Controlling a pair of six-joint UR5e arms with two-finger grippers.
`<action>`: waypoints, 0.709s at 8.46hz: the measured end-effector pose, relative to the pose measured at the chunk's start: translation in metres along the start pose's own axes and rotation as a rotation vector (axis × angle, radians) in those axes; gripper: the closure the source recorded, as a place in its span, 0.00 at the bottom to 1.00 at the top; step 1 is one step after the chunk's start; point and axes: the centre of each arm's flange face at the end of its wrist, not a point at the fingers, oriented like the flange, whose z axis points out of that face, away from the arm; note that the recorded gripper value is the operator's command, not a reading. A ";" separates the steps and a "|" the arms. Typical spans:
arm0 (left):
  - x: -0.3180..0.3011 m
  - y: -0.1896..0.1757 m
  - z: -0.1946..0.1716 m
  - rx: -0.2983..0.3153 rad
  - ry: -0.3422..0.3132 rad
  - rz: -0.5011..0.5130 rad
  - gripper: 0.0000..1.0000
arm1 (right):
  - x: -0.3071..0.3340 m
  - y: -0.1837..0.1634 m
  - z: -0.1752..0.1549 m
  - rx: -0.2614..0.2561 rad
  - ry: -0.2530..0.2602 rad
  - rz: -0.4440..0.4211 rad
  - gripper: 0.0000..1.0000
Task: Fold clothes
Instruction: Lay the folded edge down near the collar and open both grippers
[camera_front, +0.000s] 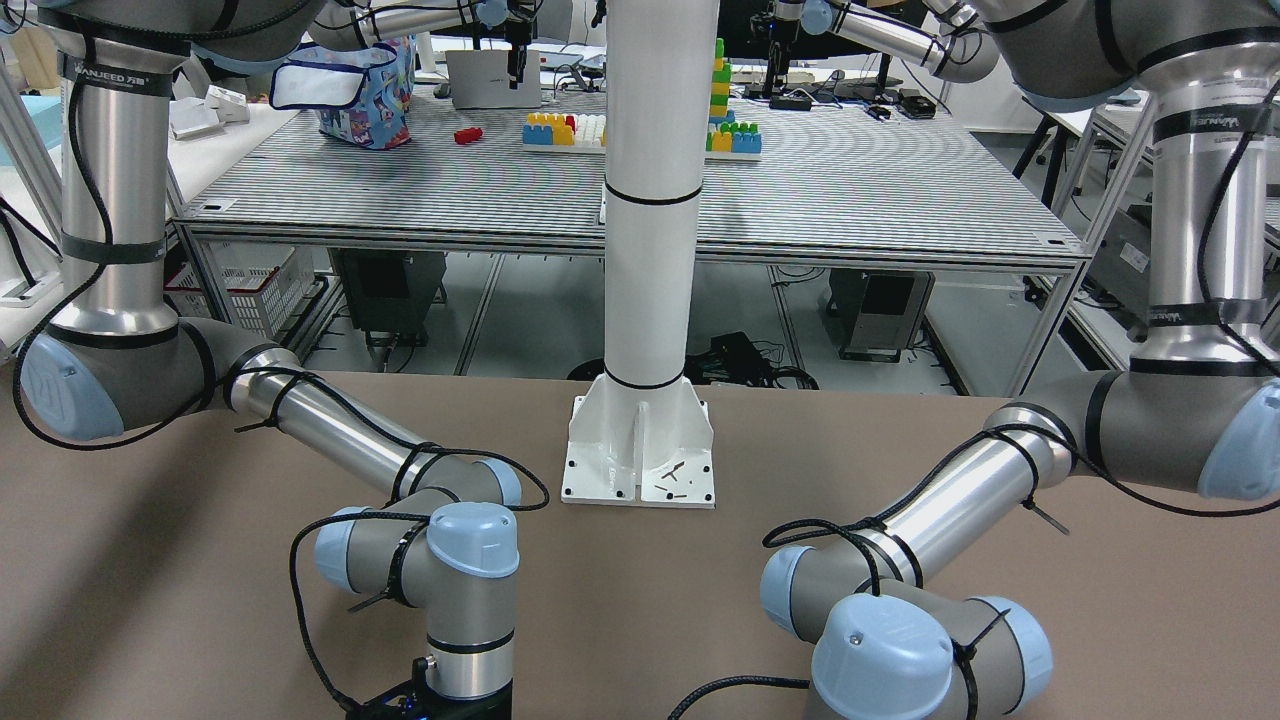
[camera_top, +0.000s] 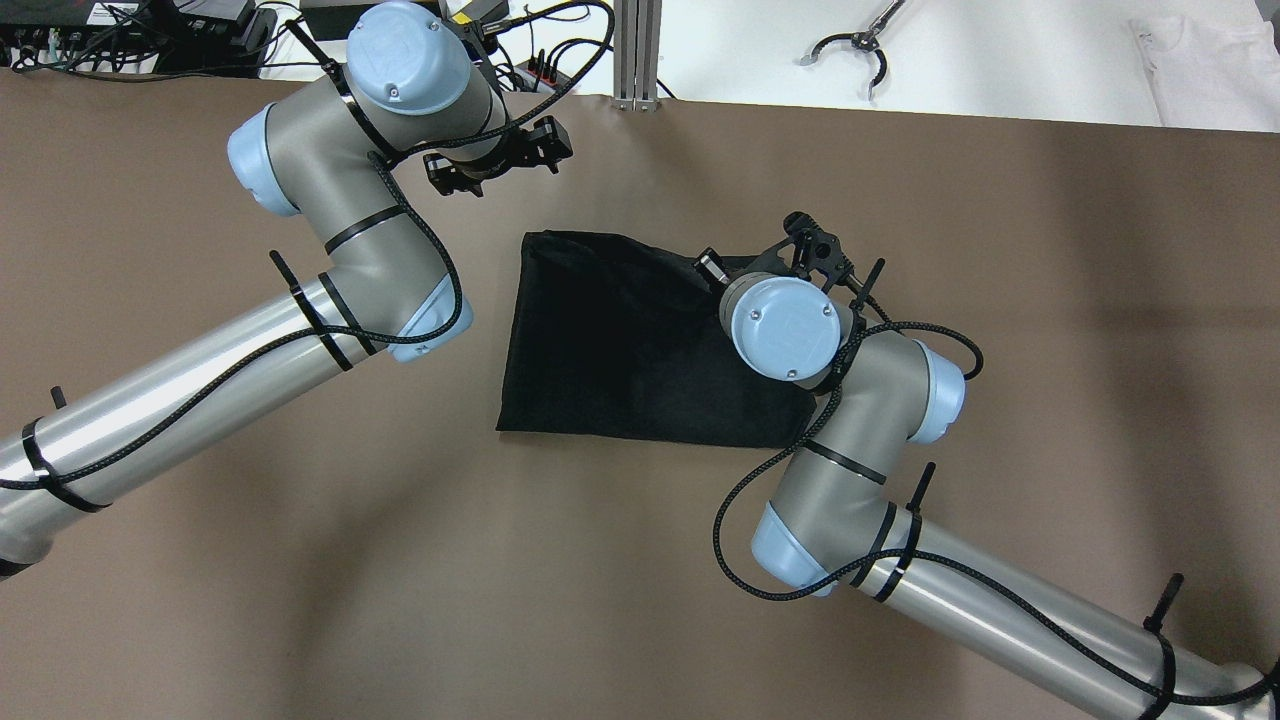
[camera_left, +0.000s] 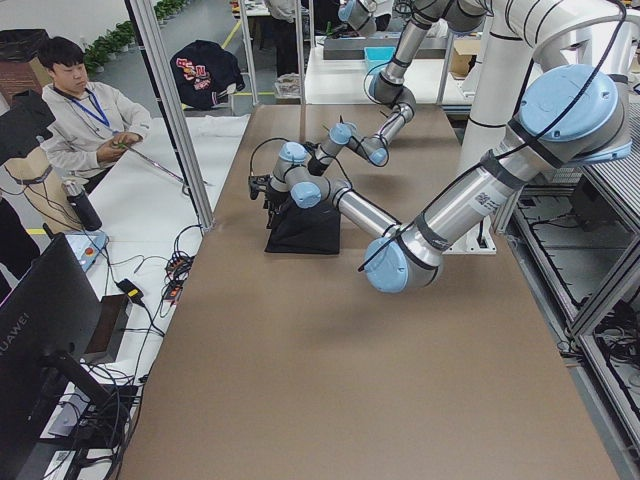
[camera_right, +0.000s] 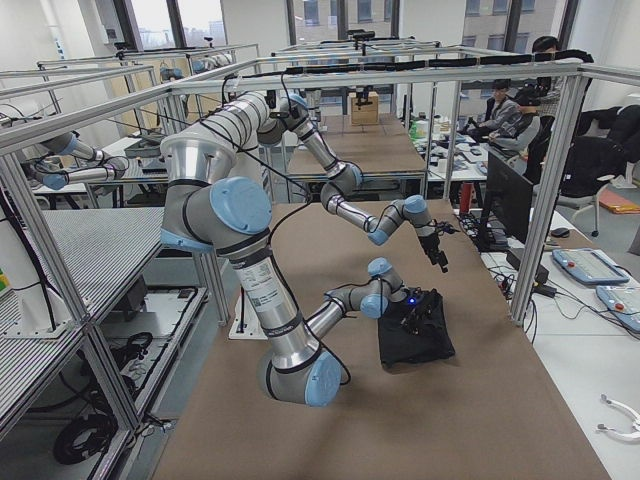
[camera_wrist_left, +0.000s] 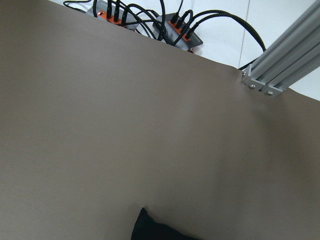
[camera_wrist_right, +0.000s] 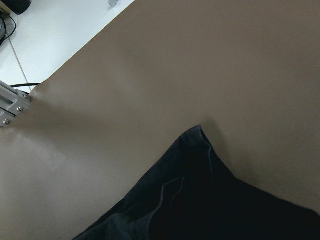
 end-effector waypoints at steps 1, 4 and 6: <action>-0.001 0.000 0.000 0.000 -0.001 0.000 0.00 | -0.003 0.007 -0.002 0.011 -0.012 0.048 1.00; -0.003 0.000 0.000 0.001 -0.003 -0.001 0.00 | -0.014 0.006 -0.006 0.054 -0.058 0.096 1.00; -0.003 0.000 -0.003 0.005 0.001 0.000 0.00 | -0.016 -0.011 0.003 0.092 -0.071 0.107 1.00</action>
